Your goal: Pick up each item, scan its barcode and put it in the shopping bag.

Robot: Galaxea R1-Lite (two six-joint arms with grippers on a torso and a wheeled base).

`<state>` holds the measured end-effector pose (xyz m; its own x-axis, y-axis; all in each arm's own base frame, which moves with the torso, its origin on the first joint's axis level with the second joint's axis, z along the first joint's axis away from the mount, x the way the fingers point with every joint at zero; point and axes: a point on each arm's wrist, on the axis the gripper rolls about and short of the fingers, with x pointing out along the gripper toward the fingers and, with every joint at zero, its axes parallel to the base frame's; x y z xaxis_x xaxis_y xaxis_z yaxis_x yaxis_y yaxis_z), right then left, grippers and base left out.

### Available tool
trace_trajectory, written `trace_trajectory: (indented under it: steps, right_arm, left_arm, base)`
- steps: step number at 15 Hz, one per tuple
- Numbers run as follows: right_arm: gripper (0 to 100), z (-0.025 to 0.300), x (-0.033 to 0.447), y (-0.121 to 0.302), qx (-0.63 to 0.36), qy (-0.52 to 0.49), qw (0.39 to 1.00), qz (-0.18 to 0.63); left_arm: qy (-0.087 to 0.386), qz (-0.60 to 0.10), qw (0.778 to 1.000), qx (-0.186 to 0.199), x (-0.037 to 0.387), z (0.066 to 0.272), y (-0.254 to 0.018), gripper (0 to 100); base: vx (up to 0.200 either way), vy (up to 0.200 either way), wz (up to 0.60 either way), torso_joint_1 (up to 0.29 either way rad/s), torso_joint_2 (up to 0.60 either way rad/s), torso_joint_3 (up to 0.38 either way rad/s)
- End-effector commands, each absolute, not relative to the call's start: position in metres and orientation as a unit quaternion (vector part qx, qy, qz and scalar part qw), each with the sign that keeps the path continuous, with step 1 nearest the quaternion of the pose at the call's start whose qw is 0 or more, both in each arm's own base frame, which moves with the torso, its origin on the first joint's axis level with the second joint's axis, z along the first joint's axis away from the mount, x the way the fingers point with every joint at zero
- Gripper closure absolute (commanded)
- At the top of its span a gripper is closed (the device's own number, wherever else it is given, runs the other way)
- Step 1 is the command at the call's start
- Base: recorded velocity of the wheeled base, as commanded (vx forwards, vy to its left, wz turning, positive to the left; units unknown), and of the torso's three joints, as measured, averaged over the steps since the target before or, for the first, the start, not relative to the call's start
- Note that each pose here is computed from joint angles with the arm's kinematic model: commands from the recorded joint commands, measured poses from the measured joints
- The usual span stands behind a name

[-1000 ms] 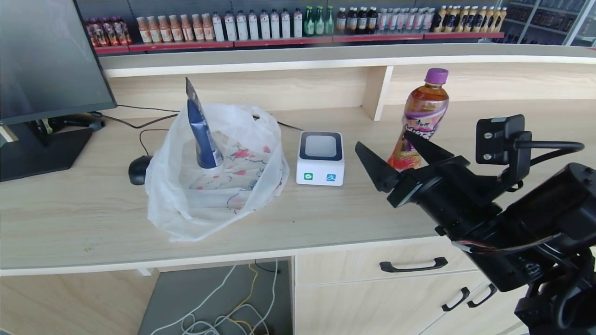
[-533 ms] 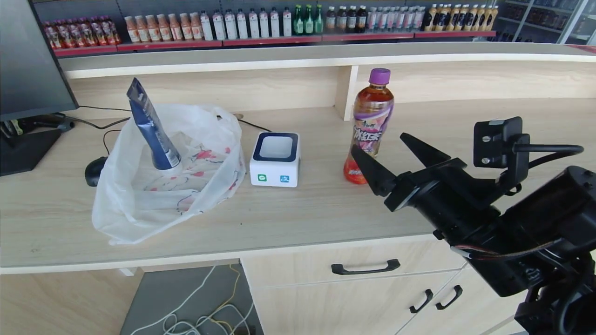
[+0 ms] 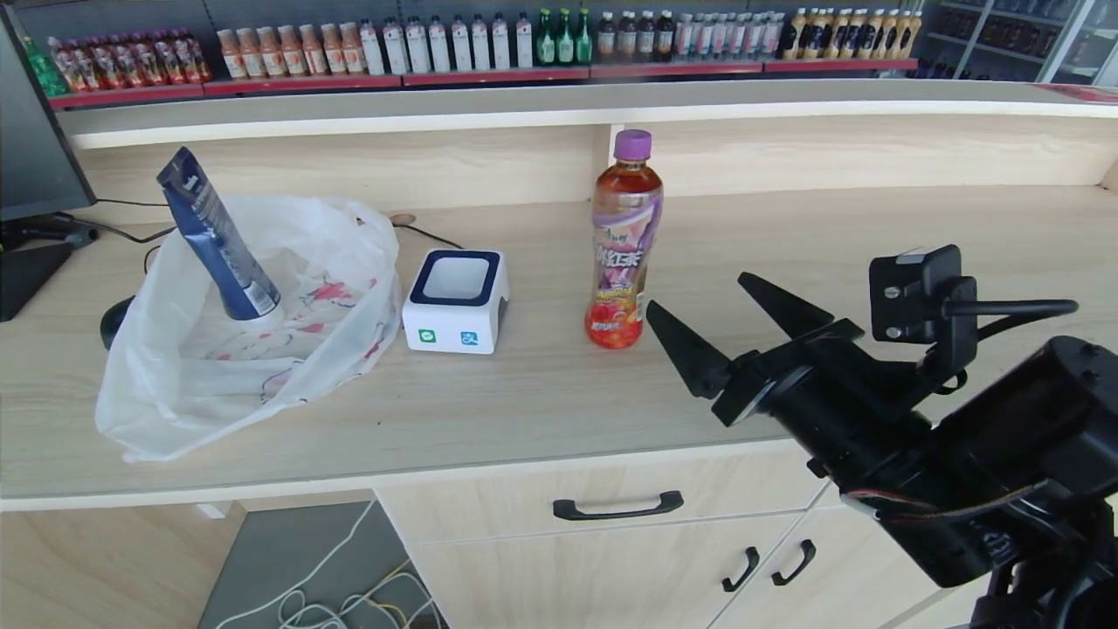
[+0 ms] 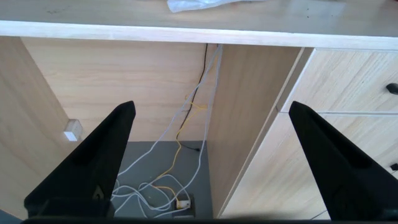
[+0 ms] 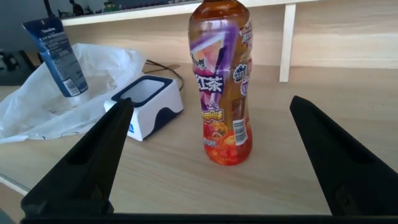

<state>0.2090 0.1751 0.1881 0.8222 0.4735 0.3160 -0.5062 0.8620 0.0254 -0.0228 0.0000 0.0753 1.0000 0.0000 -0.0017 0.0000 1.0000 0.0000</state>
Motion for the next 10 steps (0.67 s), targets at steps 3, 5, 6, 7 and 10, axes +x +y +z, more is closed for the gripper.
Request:
trace_trajectory:
  steps: [3, 5, 6, 7, 10]
  right_arm:
    - [0, 0.186, 0.201, 0.178, 0.054, -0.145, 0.954, 0.256]
    - [0, 0.19, 0.21, 0.186, 0.049, -0.148, 0.954, 0.255]
    - [0, 0.192, 0.214, 0.19, 0.041, -0.139, 0.956, 0.256]
    - [0, 0.198, 0.219, 0.195, 0.037, -0.131, 0.957, 0.255]
    - [0, 0.213, 0.236, 0.208, 0.03, -0.111, 0.966, 0.232]
  left_arm:
    - [0.001, 0.001, 1.0, 0.0, -0.023, 0.075, 0.0, 0]
    - [0.0, 0.001, 1.0, 0.0, -0.023, 0.075, 0.0, 0]
    - [0.001, 0.001, 1.0, 0.0, -0.023, 0.075, 0.0, 0]
    - [0.001, 0.001, 1.0, 0.0, -0.023, 0.075, 0.0, 0]
    - [0.001, 0.001, 1.0, 0.0, -0.023, 0.075, 0.0, 0]
  base:
    - [0.0, 0.0, 0.0, 0.0, 0.0, 0.0]
    - [0.0, 0.0, 0.0, 0.0, 0.0, 0.0]
    - [0.0, 0.0, 0.0, 0.0, 0.0, 0.0]
    - [0.0, 0.0, 0.0, 0.0, 0.0, 0.0]
    - [0.0, 0.0, 0.0, 0.0, 0.0, 0.0]
